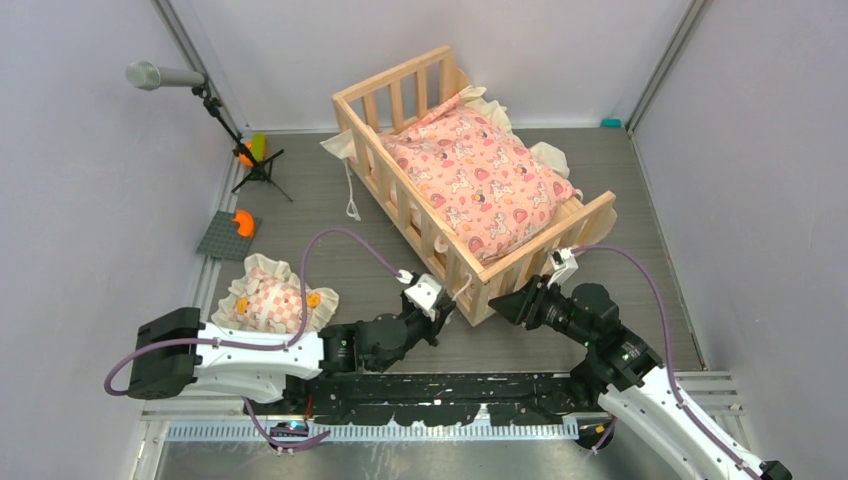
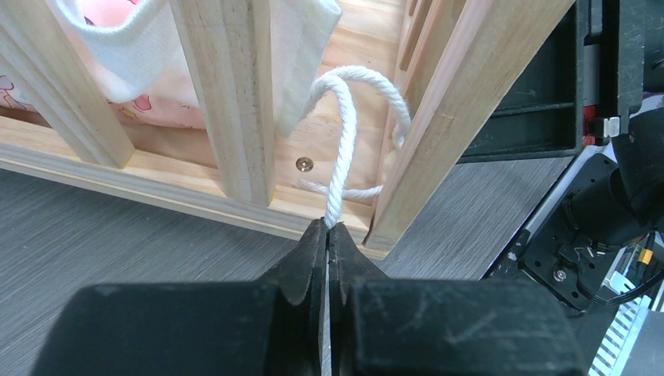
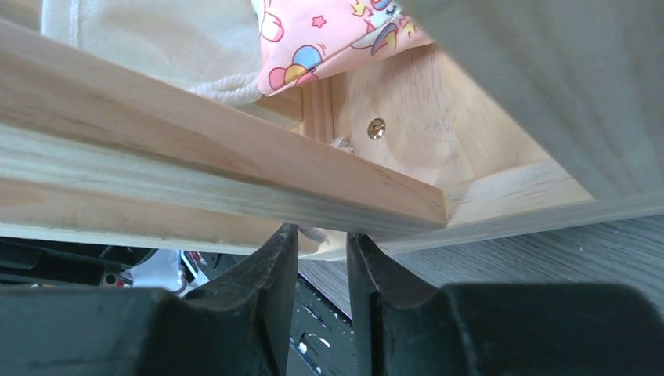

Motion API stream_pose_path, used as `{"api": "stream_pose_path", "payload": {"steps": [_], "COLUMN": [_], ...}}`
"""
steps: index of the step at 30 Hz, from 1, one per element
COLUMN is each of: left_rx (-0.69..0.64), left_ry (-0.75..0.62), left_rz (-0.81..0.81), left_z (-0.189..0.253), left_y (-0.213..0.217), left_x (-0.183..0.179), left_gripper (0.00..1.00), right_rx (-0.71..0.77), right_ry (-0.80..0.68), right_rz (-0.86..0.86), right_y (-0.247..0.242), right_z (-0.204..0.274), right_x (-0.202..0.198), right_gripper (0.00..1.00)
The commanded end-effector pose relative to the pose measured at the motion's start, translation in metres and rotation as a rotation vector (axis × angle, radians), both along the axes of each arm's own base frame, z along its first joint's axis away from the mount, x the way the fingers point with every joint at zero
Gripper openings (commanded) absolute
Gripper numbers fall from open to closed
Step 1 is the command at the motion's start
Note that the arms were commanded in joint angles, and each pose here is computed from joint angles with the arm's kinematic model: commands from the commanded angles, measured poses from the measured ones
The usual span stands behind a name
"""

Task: Set up the pet bed
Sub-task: Cross the ropes on the bed frame.

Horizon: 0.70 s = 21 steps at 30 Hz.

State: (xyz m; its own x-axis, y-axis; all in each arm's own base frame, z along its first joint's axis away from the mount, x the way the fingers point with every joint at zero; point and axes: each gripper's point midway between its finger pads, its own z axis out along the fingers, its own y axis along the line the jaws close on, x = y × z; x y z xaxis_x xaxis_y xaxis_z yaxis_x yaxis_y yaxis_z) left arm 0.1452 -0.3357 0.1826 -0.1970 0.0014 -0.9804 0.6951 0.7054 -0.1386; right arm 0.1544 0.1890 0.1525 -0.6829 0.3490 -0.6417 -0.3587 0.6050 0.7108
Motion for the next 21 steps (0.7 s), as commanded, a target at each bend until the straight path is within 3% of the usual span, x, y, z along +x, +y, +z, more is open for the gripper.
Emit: {"api": "stream_pose_path", "payload": {"steps": [1, 6, 21], "left_rx": [-0.056, -0.051, -0.049], "left_ry": [-0.001, -0.001, 0.0], "left_rz": [0.008, 0.007, 0.004], "left_z": [0.014, 0.012, 0.011], "left_y": [-0.004, -0.005, -0.007], "left_x": [0.002, 0.002, 0.002], "left_gripper": [0.0, 0.0, 0.0], "right_rx": [0.091, 0.128, 0.106], "right_ry": [-0.092, -0.101, -0.058], "right_rz": [-0.109, -0.103, -0.14], "right_y": [-0.005, -0.004, -0.007], "right_z": [0.029, 0.035, 0.024], "right_x": [0.021, 0.018, 0.022], "right_gripper": [0.32, 0.38, 0.39]}}
